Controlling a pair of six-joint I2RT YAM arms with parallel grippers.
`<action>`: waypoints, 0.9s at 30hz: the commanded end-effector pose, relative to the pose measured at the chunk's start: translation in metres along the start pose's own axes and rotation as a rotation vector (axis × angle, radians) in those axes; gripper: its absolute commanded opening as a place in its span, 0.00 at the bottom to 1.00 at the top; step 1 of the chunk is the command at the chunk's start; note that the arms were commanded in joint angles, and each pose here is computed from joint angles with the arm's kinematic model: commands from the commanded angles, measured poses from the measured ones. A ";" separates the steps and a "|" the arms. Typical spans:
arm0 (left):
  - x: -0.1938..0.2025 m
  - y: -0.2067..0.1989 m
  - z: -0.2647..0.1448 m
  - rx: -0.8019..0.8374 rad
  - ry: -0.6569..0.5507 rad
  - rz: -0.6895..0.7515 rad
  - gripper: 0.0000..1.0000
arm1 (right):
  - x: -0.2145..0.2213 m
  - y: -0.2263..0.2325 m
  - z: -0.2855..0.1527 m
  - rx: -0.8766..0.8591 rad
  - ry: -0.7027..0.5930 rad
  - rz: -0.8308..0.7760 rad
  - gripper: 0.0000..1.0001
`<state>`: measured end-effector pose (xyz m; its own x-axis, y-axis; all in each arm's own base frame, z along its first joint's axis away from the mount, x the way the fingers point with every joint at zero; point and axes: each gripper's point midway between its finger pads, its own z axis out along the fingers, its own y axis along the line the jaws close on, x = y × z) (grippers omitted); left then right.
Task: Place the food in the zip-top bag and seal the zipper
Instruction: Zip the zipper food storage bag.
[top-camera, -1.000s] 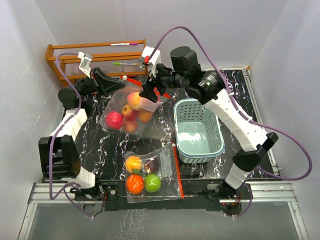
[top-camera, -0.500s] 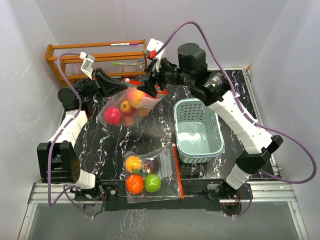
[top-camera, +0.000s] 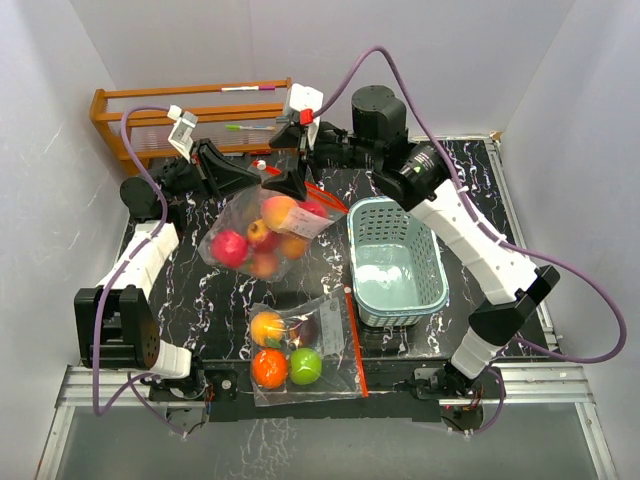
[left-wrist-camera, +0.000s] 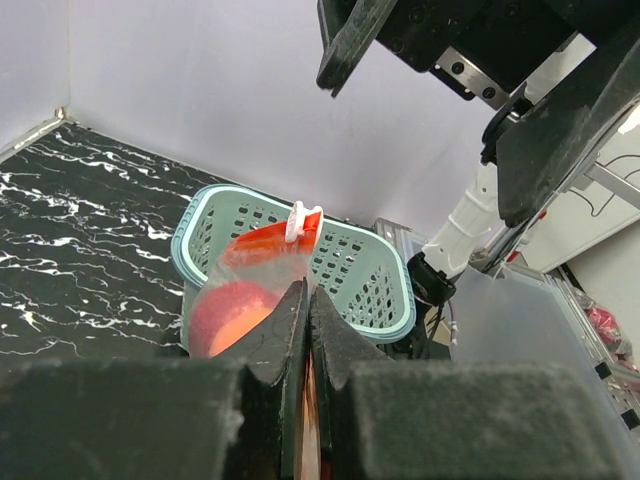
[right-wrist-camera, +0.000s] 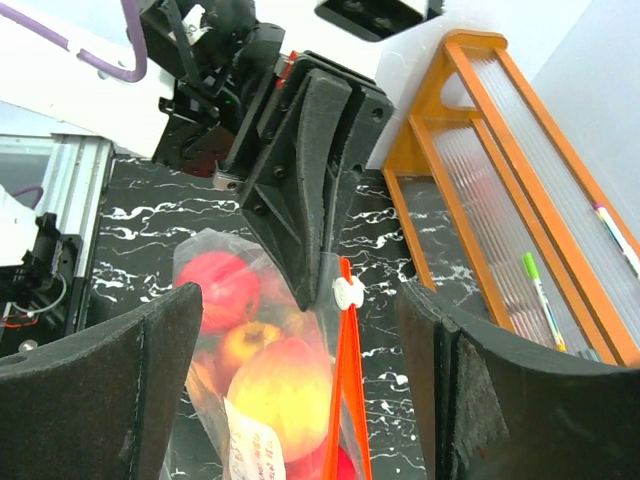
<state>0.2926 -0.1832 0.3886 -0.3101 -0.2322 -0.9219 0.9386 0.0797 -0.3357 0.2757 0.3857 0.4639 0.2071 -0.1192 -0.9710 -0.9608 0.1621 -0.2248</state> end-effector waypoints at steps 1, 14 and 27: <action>-0.018 -0.036 0.004 0.042 -0.022 0.124 0.00 | -0.029 0.006 -0.007 -0.043 -0.105 -0.095 0.79; -0.017 -0.043 0.007 0.061 -0.021 0.129 0.00 | -0.013 0.002 0.002 -0.094 -0.089 -0.025 0.52; -0.017 -0.044 0.008 0.069 -0.019 0.130 0.00 | -0.007 0.001 0.009 -0.148 -0.096 0.022 0.52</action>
<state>0.2730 -0.1898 0.4000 -0.2820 -0.2209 -0.9336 0.9534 0.0444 -0.2984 0.2887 0.3977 0.4308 0.1260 -0.1147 -0.9854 -0.9896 0.0550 -0.1329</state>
